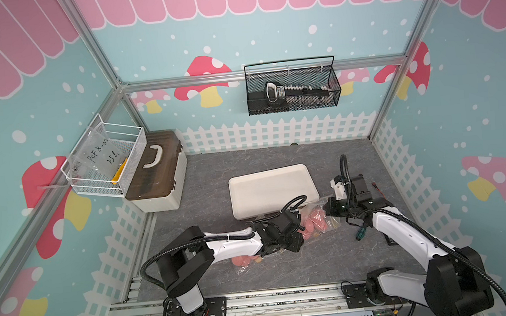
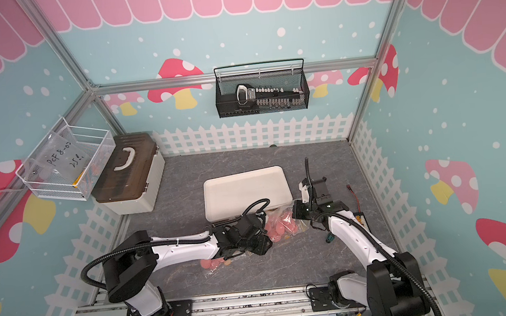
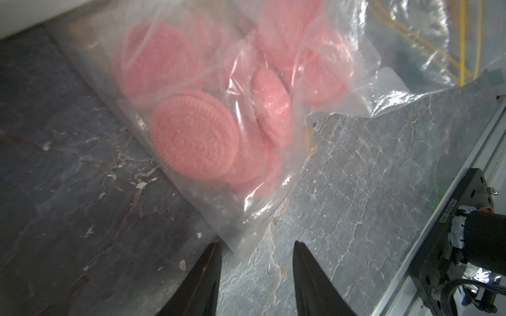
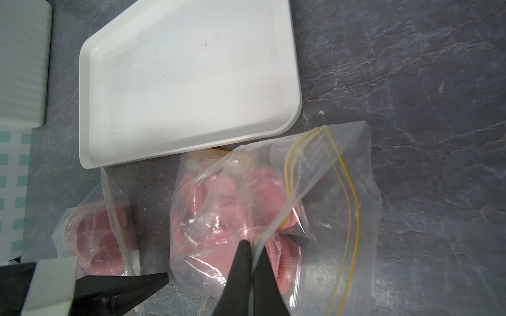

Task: Pour cookies out of the ziploc bag
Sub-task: 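Pour the cookies out of the ziploc bag onto the tray.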

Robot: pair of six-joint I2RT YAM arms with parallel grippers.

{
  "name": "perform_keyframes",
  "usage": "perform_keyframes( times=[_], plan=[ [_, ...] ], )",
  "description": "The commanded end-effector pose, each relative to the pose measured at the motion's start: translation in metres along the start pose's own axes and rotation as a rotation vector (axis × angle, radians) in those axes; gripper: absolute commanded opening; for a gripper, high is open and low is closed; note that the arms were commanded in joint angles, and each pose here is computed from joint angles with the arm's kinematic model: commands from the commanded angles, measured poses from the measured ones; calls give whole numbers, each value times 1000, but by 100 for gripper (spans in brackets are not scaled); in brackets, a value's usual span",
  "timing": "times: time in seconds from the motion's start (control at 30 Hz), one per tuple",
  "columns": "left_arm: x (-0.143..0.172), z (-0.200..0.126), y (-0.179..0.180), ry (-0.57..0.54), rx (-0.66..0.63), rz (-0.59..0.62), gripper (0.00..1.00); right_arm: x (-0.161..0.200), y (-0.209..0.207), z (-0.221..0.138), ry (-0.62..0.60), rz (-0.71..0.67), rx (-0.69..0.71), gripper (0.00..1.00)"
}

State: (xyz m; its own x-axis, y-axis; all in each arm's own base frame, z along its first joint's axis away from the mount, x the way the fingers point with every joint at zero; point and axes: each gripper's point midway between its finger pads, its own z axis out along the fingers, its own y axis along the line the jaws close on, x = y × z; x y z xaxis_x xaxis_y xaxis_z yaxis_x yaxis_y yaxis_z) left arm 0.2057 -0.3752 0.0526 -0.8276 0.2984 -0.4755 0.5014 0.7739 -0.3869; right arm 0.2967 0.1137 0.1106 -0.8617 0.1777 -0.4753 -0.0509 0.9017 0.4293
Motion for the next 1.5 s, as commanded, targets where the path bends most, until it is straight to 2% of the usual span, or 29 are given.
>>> perform_keyframes(
  times=[0.0, 0.5, 0.87, 1.47],
  plan=[
    [4, 6, 9, -11, -44, -10, 47, -3, 3, -3, 2, -6, -10, 0],
    [11, 21, 9, 0, -97, 9, 54, -2, 2, -1, 9, -4, -8, 0],
    [7, 26, 7, -5, -97, 13, 43, -2, 1, 0, 11, -4, -5, 0],
    [20, 37, 15, 50, -132, 7, 38, -4, 2, -2, 7, -3, -3, 0]
  ],
)
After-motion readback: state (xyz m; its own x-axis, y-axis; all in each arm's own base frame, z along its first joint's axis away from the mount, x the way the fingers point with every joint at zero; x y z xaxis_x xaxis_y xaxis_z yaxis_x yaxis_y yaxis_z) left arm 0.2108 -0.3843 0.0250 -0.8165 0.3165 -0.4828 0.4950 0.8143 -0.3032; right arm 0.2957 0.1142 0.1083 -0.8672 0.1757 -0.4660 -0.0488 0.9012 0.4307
